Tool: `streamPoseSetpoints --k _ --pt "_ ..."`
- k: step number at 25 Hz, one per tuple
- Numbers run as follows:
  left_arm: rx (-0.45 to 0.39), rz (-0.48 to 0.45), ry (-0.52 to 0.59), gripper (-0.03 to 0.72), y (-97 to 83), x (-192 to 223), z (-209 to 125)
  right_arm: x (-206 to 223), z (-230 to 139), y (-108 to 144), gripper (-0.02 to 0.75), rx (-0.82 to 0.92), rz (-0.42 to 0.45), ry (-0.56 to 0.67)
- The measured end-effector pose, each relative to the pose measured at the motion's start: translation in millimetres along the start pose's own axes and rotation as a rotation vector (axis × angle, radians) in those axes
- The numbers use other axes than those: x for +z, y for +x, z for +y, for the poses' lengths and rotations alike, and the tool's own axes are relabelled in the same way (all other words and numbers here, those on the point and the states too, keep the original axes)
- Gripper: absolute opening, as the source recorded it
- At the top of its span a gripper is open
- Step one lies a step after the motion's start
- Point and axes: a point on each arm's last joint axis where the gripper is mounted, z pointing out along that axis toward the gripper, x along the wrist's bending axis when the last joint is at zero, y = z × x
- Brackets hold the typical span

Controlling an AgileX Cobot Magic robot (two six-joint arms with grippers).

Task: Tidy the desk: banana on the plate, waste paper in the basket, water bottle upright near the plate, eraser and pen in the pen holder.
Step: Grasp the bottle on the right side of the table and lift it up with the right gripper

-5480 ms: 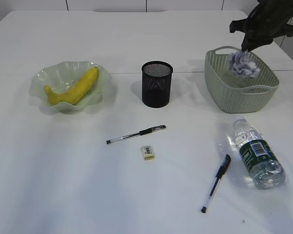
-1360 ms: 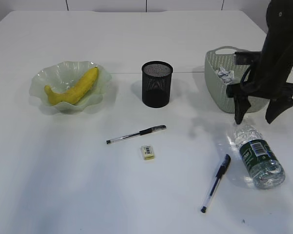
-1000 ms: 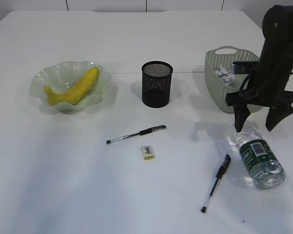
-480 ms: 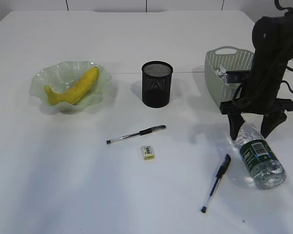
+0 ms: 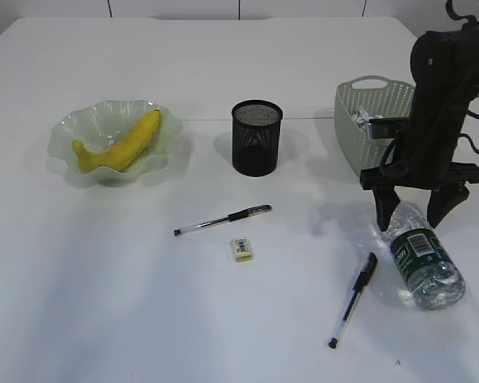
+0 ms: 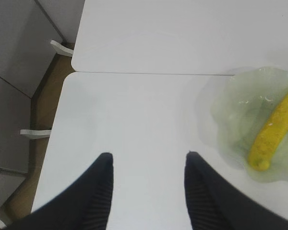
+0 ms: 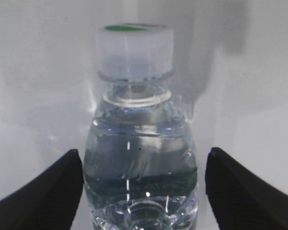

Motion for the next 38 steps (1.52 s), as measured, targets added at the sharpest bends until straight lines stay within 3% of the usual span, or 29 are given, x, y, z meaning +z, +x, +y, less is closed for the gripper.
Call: streamPoseSetpoints --k 15,19,26,34,38 --pt "0.005 0.0 0.002 0.34 0.0 0.0 -0.2 16.0 2.4 4.1 0.585 -0.005 -0.012 0.036" --pt "0.007 0.0 0.002 0.34 0.0 0.0 -0.2 16.0 2.4 3.9 0.531 -0.006 -0.014 0.035" --pt "0.007 0.0 0.002 0.34 0.0 0.0 -0.2 15.9 2.8 0.9 0.355 -0.022 -0.052 0.031" --pt "0.007 0.0 0.002 0.34 0.0 0.0 -0.2 13.8 4.9 -1.7 0.347 -0.024 -0.081 0.015" --pt "0.007 0.0 0.002 0.34 0.0 0.0 -0.2 0.1 16.6 -1.3 0.347 -0.021 -0.08 -0.054"
